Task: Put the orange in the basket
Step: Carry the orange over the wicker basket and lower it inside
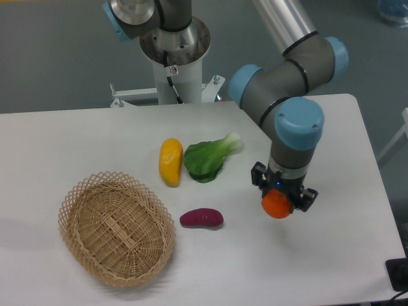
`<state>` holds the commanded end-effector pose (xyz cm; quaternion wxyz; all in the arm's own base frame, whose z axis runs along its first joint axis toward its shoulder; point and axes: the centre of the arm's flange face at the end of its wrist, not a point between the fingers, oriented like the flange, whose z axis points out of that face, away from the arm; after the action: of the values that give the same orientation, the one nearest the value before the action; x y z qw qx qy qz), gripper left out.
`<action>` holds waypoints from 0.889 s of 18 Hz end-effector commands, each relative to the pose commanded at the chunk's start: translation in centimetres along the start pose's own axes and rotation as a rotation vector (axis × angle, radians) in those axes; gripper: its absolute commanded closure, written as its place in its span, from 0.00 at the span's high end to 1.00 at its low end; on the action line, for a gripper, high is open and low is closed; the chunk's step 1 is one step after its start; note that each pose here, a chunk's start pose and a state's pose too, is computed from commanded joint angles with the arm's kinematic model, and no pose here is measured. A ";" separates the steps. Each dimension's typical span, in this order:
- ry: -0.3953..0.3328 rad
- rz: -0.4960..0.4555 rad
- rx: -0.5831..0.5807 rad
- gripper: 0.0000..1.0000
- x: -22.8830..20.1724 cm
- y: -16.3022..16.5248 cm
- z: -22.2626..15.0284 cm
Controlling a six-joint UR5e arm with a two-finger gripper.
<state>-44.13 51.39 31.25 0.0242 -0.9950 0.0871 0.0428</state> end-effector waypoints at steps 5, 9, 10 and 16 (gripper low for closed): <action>0.001 -0.020 -0.010 0.37 4.5 -4.7 0.7; 0.002 0.027 -0.005 0.37 8.5 -8.4 0.4; 0.004 0.044 -0.002 0.37 9.4 -9.2 0.3; 0.009 0.112 -0.003 0.38 16.7 -14.5 0.4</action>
<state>-25.27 62.82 29.93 0.0200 -0.9887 0.1428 0.0400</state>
